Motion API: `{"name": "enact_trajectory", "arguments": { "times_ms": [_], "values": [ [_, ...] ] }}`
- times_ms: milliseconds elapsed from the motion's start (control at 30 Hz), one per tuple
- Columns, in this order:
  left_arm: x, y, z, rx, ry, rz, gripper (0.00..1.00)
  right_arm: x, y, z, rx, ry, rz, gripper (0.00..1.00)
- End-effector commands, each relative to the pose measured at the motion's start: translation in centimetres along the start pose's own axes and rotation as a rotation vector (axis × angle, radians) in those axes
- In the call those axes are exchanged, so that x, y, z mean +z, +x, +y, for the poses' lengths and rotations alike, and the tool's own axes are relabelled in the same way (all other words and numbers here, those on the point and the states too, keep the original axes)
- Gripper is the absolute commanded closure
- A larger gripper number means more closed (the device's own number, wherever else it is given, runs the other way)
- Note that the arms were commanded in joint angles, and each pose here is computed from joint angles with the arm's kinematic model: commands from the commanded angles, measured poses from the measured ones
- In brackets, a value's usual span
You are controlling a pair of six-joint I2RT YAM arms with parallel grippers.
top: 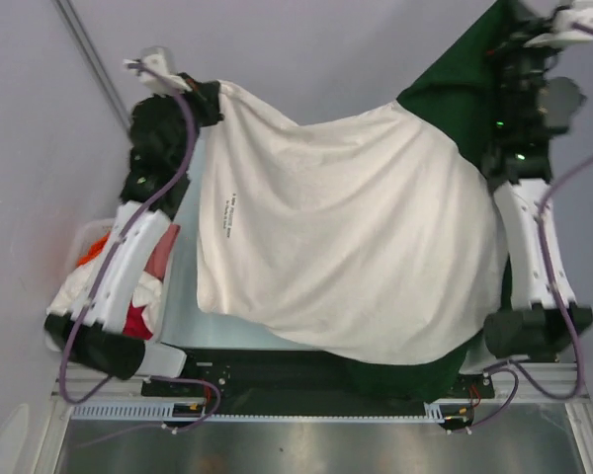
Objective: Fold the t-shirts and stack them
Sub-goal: Flatten the tshirt out
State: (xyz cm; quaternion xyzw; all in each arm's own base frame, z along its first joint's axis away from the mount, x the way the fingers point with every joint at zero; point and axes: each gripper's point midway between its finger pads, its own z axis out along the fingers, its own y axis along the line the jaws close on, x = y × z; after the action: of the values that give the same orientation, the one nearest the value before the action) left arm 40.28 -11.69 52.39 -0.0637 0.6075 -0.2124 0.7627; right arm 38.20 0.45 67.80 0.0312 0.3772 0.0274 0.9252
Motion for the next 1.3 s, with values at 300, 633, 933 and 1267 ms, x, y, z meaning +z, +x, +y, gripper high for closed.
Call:
{"name": "enact_trajectory", "arguments": {
  "times_ms": [300, 633, 933, 1267],
  "values": [
    [12.6, 35.5, 13.5, 0.022, -0.22, 0.418, 1.0, -7.6, 43.7, -3.3, 0.009, 0.016, 0.559, 1.0],
    [17.9, 40.7, 19.9, -0.042, -0.221, 0.438, 1.0, -13.4, 52.1, -4.8, -0.013, 0.063, 0.714, 1.0],
    [18.5, 40.2, 22.6, -0.295, -0.179, 0.423, 1.0, -15.8, 50.2, -3.4, 0.075, 0.082, 0.837, 1.0],
    [18.9, 42.1, 22.5, -0.428, -0.156, 0.474, 1.0, -17.4, 46.5, -3.3, 0.227, 0.18, 0.87, 1.0]
  ]
}}
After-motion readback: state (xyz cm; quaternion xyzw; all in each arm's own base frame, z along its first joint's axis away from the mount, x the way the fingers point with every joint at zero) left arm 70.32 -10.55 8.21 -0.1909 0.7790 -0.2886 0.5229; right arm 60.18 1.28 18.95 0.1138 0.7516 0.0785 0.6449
